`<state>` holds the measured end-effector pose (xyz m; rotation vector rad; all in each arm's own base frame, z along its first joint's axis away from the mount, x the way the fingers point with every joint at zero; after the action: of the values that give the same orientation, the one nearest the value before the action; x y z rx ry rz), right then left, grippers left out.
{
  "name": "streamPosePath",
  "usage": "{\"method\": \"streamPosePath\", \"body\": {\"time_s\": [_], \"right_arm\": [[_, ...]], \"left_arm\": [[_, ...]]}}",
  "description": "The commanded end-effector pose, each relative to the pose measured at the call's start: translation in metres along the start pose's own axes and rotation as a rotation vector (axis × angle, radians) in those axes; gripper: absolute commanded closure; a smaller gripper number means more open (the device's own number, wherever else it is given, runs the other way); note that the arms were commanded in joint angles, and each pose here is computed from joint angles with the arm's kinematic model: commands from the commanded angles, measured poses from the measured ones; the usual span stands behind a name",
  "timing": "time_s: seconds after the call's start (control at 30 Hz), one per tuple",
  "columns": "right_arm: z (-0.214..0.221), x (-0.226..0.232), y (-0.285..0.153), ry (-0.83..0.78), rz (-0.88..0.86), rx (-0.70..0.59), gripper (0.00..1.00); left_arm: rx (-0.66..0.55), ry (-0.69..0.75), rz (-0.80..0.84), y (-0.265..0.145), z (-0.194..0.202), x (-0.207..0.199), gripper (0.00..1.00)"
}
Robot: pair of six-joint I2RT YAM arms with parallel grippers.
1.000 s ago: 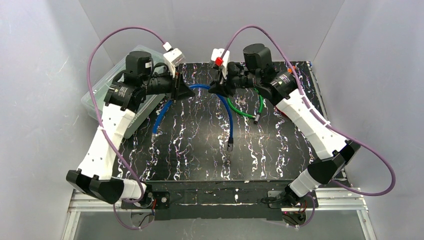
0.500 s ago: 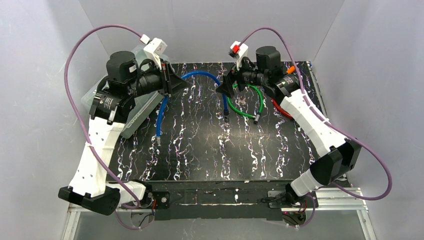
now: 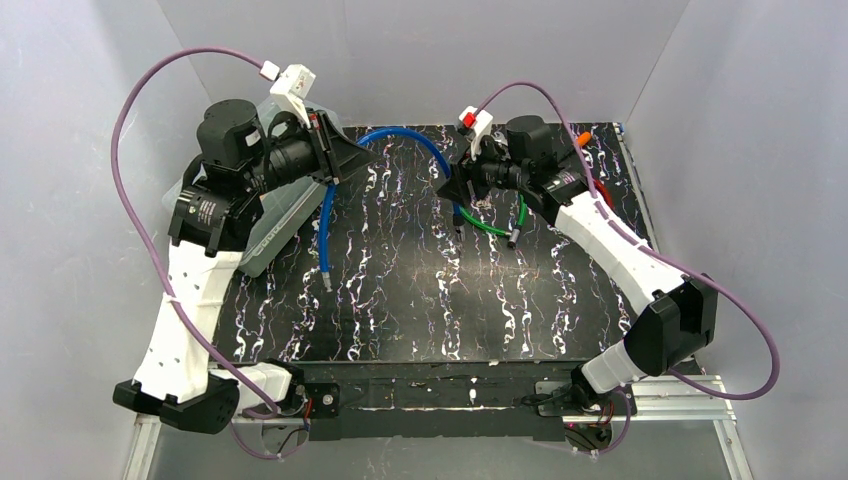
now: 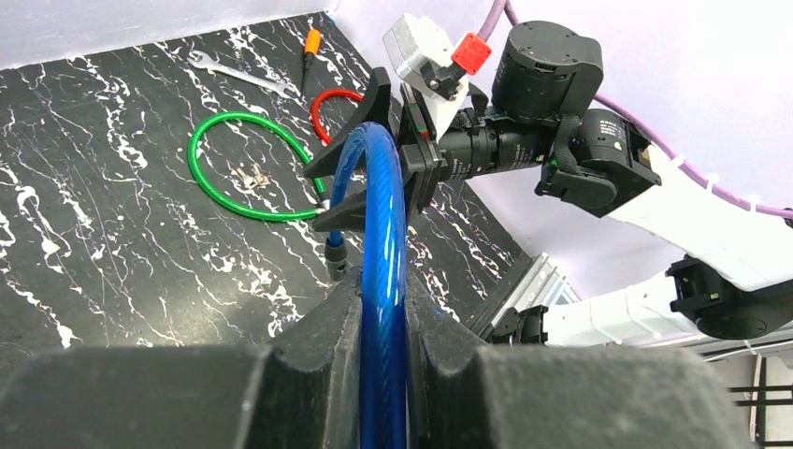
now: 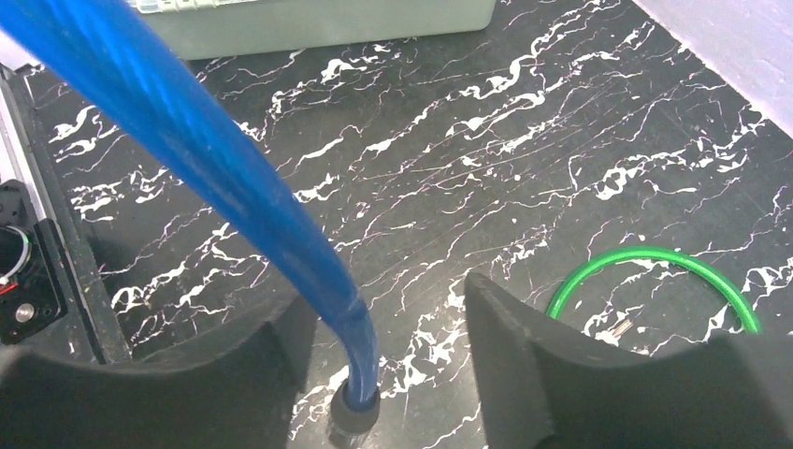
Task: Lock with the key
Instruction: Pick up the lock from the center of the board, then lock the lock.
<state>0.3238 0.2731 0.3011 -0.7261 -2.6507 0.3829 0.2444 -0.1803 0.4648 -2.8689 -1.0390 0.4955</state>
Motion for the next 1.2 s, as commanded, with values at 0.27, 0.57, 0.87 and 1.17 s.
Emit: {"method": "streamPosePath", "body": {"time_s": [0.27, 0.57, 0.87, 1.17], "right_arm": [[-0.017, 0.003, -0.001, 0.016, -0.011, -0.1, 0.48], [-0.003, 0.002, 0.003, 0.024, -0.02, -0.072, 0.59], [-0.027, 0.003, 0.002, 0.113, -0.008, -0.142, 0.99], [-0.064, 0.011, -0.004, 0.344, -0.137, -0.259, 0.99]], "left_arm": [[-0.143, 0.1, 0.027, -0.022, -0.038, -0.02, 1.0], [-0.165, 0.116, 0.038, -0.023, -0.048, -0.024, 1.0], [-0.105, 0.112, 0.083, -0.015, -0.023, -0.021, 1.0], [-0.004, 0.157, 0.159, -0.009, 0.027, -0.02, 0.92]]}}
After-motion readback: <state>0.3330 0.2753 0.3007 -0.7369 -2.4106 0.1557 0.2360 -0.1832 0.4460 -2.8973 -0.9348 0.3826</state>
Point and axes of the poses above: each gripper's point midway between its finger pads, its own y axis out along the fingers, its own x axis along the line the jaws close on, z = x × y, the point moved 3 cm from there along -y, back along the fingers, and after that the axes turned 12 degrees about y, right-handed, at the moved point
